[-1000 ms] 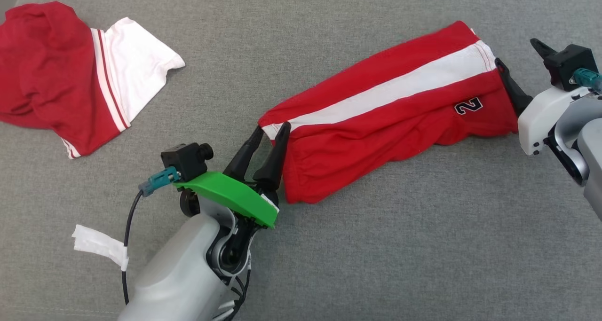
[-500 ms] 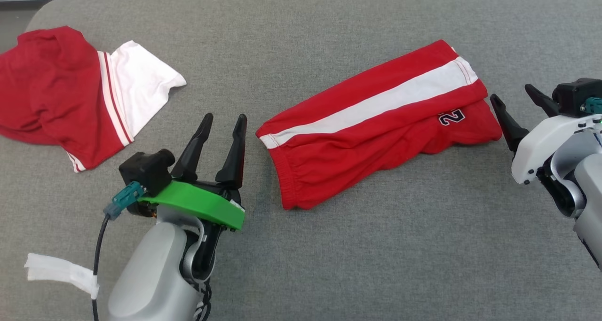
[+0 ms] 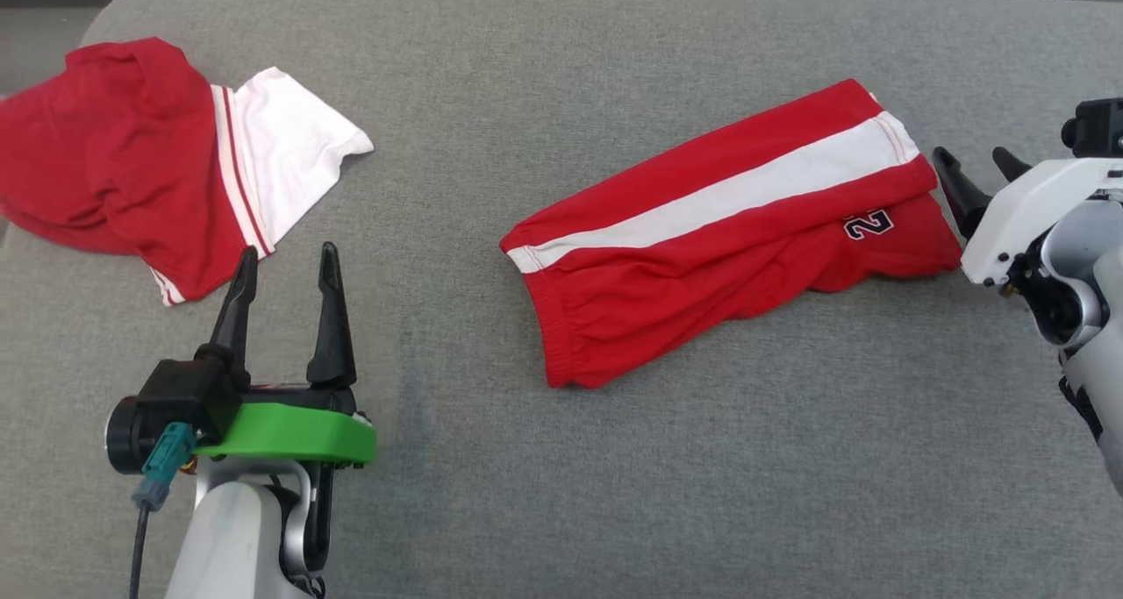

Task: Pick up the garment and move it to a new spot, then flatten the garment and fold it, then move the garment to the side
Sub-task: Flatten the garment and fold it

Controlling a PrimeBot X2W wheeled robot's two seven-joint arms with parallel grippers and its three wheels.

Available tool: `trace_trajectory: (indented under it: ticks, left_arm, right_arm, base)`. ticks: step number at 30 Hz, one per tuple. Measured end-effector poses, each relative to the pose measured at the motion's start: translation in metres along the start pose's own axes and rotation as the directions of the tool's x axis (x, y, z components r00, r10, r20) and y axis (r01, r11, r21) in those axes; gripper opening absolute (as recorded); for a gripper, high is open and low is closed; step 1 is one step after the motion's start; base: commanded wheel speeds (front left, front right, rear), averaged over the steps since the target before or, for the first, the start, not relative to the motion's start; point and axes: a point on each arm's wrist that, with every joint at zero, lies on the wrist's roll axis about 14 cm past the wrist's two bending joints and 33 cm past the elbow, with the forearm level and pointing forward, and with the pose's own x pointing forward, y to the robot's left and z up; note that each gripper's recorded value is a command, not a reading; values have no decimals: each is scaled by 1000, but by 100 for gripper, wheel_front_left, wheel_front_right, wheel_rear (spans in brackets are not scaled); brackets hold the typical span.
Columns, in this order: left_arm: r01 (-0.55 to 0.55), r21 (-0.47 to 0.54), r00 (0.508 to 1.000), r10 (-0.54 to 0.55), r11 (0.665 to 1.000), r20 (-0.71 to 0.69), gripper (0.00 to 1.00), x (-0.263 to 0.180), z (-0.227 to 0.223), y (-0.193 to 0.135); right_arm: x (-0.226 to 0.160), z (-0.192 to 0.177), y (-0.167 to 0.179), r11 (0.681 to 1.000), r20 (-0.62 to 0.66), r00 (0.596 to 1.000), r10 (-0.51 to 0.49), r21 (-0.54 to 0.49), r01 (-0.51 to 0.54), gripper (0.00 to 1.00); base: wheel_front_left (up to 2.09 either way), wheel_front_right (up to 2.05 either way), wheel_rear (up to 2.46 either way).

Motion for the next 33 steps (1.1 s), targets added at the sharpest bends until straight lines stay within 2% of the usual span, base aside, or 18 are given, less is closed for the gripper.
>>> trace_trajectory:
  ticks: [6, 13, 22, 23, 24, 25, 26, 30, 33]
  left_arm:
    - [-89, 19, 996, 90, 996, -7, 100, -15, -1, 23]
    - [-149, 19, 988, 149, 989, -25, 100, -29, -5, 42]
    - [-172, 4, 984, 172, 985, -47, 100, -35, -11, 48]
    - [-169, 3, 984, 169, 986, -47, 100, -35, -11, 47]
    - [-166, 2, 985, 166, 986, -48, 100, -34, -12, 46]
    - [-162, 0, 986, 162, 987, -48, 100, -34, -12, 44]
    - [-159, -1, 986, 158, 987, -48, 100, -33, -12, 43]
    - [-144, -5, 988, 143, 990, -49, 100, -31, -13, 39]
    - [-131, -8, 990, 130, 991, -48, 100, -29, -13, 36]
  right_arm:
    - [23, -10, -2, 997, -138, 990, -28, 65, 38, 100]
    - [43, -40, 4, 995, -278, 960, -43, 74, 66, 100]
    - [51, -69, 22, 999, -428, 903, -36, -5, 37, 100]
    - [50, -70, 23, 999, -435, 899, -36, -18, 32, 96]
    - [49, -70, 23, 999, -437, 899, -38, -29, 28, 45]
    - [48, -70, 22, 999, -437, 898, -43, -45, 25, 16]
    - [47, -70, 21, 998, -436, 899, -47, -67, 20, 0]
    - [44, -66, 16, 994, -386, 921, -59, -110, 18, 0]
    - [37, -58, 3, 993, -331, 940, -84, -102, 53, 0]
  base:
    - [0, 0, 0]
    - [0, 0, 0]
    - [0, 0, 0]
    - [0, 0, 0]
    - [0, 0, 0]
    - [0, 0, 0]
    - [0, 0, 0]
    - [0, 0, 0]
    - [0, 0, 0]
